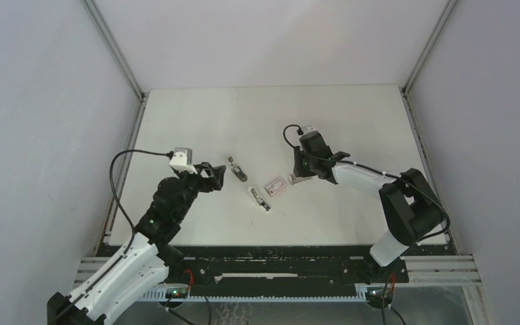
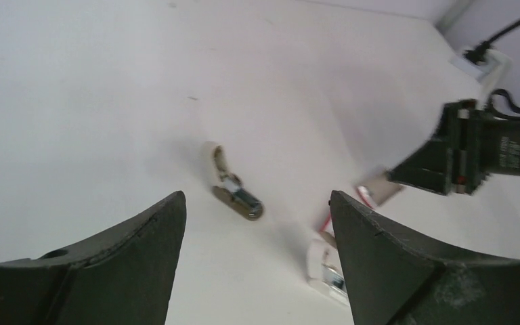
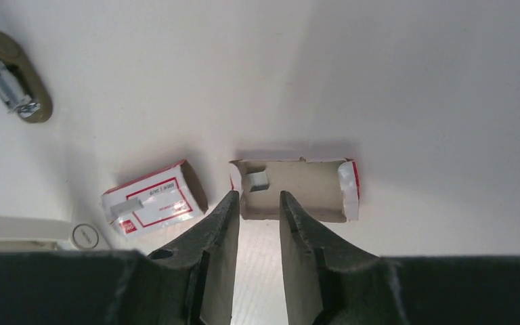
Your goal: Load the staples into the stapler
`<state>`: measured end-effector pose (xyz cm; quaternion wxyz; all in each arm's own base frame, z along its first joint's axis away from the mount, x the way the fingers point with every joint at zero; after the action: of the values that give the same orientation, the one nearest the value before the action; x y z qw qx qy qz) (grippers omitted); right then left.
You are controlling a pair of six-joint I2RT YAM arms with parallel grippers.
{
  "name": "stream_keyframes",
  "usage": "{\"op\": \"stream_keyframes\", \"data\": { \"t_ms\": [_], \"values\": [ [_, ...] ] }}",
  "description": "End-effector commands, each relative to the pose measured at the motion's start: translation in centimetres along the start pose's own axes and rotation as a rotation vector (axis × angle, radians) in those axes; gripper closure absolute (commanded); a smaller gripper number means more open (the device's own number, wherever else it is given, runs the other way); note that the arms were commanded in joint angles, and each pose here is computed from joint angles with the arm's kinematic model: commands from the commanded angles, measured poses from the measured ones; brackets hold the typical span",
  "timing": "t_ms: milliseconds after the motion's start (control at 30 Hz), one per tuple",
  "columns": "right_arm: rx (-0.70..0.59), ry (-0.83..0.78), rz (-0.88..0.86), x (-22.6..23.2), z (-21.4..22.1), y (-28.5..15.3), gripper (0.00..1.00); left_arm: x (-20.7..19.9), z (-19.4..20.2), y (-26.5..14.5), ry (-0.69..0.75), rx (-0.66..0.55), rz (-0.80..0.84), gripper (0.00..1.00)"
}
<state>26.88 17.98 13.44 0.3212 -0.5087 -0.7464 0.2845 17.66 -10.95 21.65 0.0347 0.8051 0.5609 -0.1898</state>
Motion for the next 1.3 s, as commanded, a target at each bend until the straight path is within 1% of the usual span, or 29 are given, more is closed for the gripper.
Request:
{"op": "stream_keyframes", "data": {
  "t_ms": [0,67,200,433,967,1200,1267],
  "values": [
    [0.001,0.119,0.103,0.2,-0.9,0.4,0.73,3.0,1.7,-0.7,0.049,-0.072,-0.233,0.18],
    [0.004,0.163,0.122,0.3,-0.8,0.7,0.73,3.4,1.9,-1.0,0.050,-0.071,-0.268,0.18],
    [0.004,0.223,0.152,0.8,-0.4,1.4,0.76,3.0,1.6,-1.0,0.049,-0.071,-0.242,0.18],
    [0.021,0.228,0.166,2.1,0.0,2.5,0.79,2.9,1.7,-0.9,0.049,-0.049,-0.228,0.18],
    [0.033,0.248,0.248,1.9,0.9,3.2,0.81,2.9,1.6,-1.0,0.051,-0.052,-0.231,0.18],
    [0.031,0.267,0.257,2.1,1.2,3.5,0.84,2.9,1.7,-1.0,0.052,-0.047,-0.235,0.18],
    [0.026,0.277,0.257,2.1,1.2,3.5,0.87,2.9,1.6,-0.9,0.051,-0.047,-0.236,0.18]
  ]
}}
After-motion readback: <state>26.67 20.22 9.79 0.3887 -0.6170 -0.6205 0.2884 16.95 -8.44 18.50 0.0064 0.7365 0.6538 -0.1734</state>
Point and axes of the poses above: each gripper's point midway between its finger pads, its own y axis out along the fingers, its own x axis along the line the jaws close on, z = x × y, the point moved 10 cm from there along -y, back along the fingers, and after that the axes turned 1 degree about -y, right-handed, at the moved point
